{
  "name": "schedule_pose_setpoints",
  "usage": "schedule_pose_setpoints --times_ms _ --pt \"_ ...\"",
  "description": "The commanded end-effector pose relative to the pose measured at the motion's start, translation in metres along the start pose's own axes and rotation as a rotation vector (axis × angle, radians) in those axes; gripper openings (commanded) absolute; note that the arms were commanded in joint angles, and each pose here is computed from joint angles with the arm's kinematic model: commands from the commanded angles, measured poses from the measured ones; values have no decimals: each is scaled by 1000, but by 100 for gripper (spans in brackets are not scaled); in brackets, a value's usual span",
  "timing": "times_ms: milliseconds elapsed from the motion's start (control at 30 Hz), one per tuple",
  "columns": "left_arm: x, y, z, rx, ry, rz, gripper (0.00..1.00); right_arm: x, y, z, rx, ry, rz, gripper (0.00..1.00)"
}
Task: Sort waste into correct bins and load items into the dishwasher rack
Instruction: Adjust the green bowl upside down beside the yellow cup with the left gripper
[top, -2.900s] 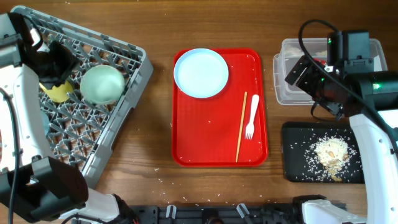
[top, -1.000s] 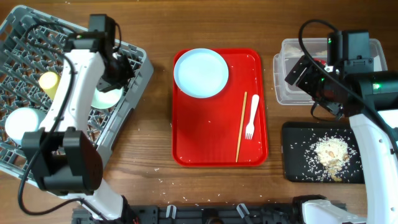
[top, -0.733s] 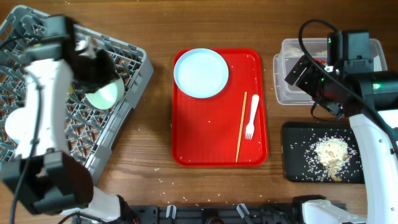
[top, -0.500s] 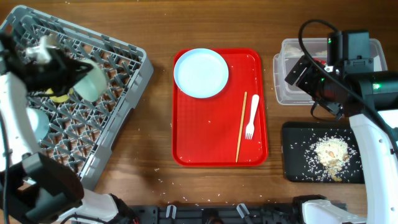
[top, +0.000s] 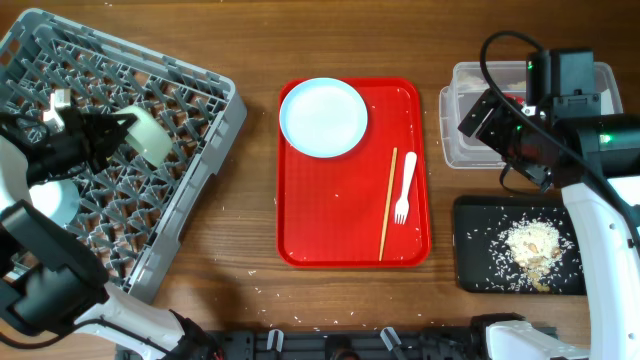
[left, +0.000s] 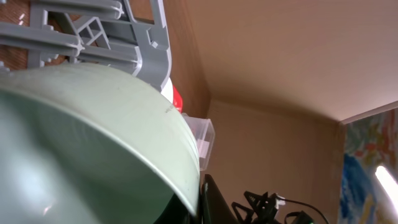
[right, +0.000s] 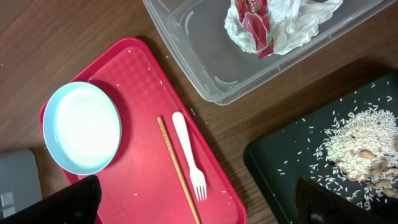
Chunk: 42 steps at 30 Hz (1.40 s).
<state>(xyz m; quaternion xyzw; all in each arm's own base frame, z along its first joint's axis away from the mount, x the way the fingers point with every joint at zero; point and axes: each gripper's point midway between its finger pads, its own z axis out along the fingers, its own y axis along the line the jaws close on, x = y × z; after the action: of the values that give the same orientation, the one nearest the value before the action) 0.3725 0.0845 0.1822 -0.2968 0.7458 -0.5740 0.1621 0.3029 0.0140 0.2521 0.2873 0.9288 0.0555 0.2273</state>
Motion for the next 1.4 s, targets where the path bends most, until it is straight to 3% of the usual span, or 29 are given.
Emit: schedule_pose_setpoints --times_ms 0,300,400,433,533,567,733,933,1167,1200,1233,1267,1367 --pt "-2 1 -2 35 -3 7 4 -3 -3 2 18 -7 -9 100" --pt "-13 50 -33 -203 -82 -35 4 -3 -3 2 18 -7 -9 100" --pt "-16 55 -42 -217 -104 -48 5 -3 -3 2 18 -7 -10 100" --pt "-16 56 -44 -219 -106 -52 11 -3 -3 2 18 -7 -9 100" --pt "-15 63 -48 -255 -112 -76 49 -3 -3 2 18 -7 -10 100" --pt "-15 67 -49 -279 -116 -101 54 -3 -3 2 19 -7 -9 100" --pt "-17 102 -67 -489 -176 -251 57 -3 -3 2 18 -7 -9 100" --pt "-16 94 -89 -546 -264 -292 57 -3 -3 2 18 -7 -9 100" --pt "0 51 -129 -687 -457 -245 44 -3 -3 2 18 -7 -9 100" --pt "5 39 -131 -678 -487 -232 36 -3 -3 2 18 -7 -10 100" --pt "9 27 -130 -672 -505 -201 15 -3 -3 2 18 -7 -9 100" --pt "11 18 -126 -670 -508 -161 4 -3 -3 2 18 -7 -10 100" --pt "12 8 -105 -714 -472 -58 4 -3 -3 2 18 -7 -10 100"
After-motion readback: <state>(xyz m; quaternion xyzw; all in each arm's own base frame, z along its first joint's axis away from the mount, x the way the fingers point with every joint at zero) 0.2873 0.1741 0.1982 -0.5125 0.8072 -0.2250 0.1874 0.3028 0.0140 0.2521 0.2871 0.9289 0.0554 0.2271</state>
